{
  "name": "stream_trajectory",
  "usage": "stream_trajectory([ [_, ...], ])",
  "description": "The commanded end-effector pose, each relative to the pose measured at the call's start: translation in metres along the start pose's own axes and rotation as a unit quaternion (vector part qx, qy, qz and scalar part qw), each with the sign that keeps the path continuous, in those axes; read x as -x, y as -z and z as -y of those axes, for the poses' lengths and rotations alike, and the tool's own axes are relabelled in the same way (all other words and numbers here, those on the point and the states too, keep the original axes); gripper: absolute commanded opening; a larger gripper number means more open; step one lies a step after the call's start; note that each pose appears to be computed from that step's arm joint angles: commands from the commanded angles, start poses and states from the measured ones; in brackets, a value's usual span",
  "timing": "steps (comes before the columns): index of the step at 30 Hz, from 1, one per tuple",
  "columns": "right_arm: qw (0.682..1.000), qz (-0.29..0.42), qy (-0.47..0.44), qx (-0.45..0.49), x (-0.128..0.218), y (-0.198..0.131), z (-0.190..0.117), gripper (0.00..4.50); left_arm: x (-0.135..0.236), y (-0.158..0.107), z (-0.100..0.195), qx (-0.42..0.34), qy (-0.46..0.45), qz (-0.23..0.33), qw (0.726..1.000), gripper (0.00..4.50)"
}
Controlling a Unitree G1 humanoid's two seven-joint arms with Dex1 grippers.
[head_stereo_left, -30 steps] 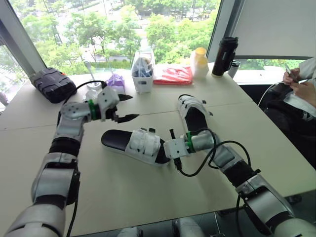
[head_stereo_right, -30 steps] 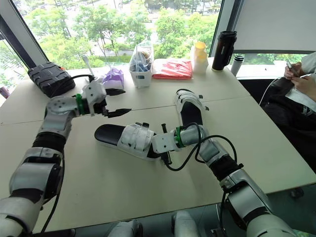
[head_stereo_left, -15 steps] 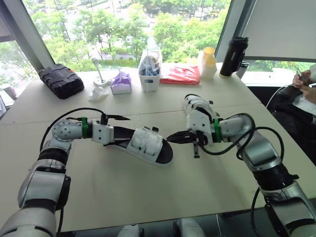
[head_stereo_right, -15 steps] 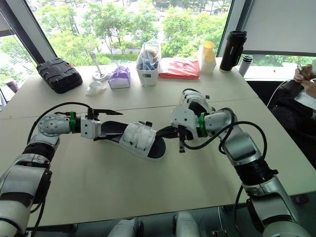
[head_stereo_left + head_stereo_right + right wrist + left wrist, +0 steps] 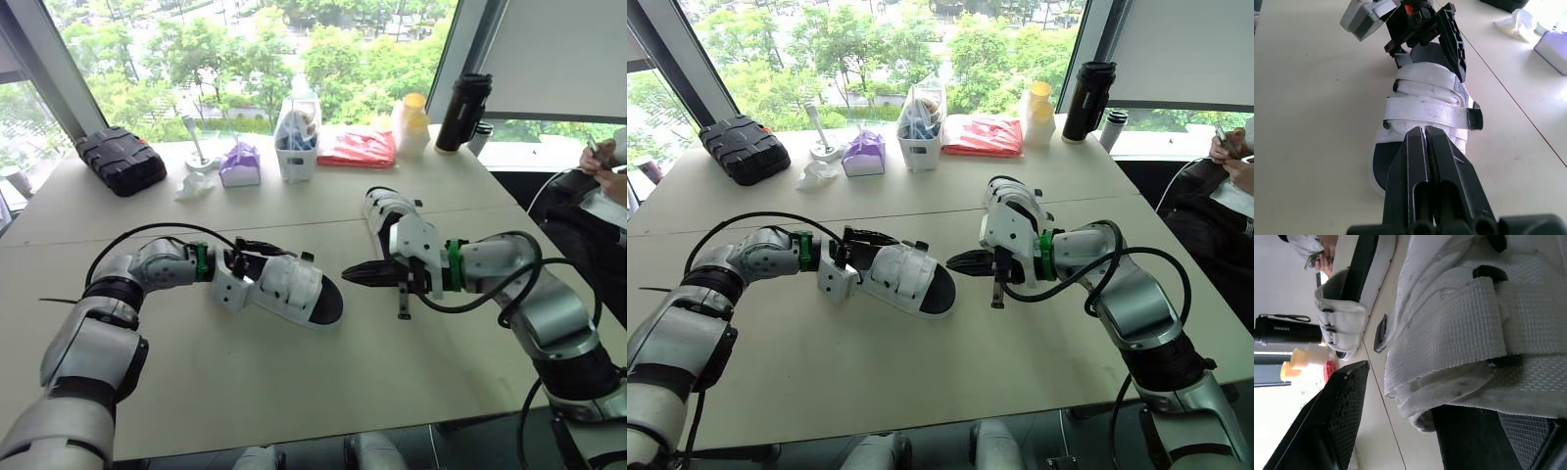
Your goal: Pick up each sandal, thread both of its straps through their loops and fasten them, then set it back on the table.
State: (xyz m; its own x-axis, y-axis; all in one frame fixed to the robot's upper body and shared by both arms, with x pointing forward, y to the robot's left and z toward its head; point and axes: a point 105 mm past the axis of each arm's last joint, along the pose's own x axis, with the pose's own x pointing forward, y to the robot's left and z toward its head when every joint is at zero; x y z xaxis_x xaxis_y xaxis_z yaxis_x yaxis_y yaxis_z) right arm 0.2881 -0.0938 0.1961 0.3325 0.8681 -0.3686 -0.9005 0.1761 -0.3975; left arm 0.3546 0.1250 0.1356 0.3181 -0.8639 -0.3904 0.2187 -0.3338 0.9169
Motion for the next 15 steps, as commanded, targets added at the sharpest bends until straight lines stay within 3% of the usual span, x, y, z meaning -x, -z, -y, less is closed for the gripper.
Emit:
stream_trajectory([
  [1,1.0,0.009,0.017,0.019,0.008,-0.009,0.001,0.0,-0.012,-0.002,0.002,-0.049,0.008,0.009,0.999,3.96],
  [8,0.999,0.002,0.023,0.022,0.006,-0.006,-0.002,0.0,-0.025,-0.012,-0.002,-0.136,-0.007,0.059,0.989,3.96],
  [11,0.999,0.001,0.024,0.024,0.005,-0.005,-0.002,0.0,-0.026,-0.015,0.001,-0.165,-0.002,0.087,0.982,3.11],
  [15,0.999,0.002,0.025,0.026,0.003,-0.005,-0.002,0.0,-0.025,-0.015,0.005,-0.187,-0.002,0.105,0.977,1.1],
])
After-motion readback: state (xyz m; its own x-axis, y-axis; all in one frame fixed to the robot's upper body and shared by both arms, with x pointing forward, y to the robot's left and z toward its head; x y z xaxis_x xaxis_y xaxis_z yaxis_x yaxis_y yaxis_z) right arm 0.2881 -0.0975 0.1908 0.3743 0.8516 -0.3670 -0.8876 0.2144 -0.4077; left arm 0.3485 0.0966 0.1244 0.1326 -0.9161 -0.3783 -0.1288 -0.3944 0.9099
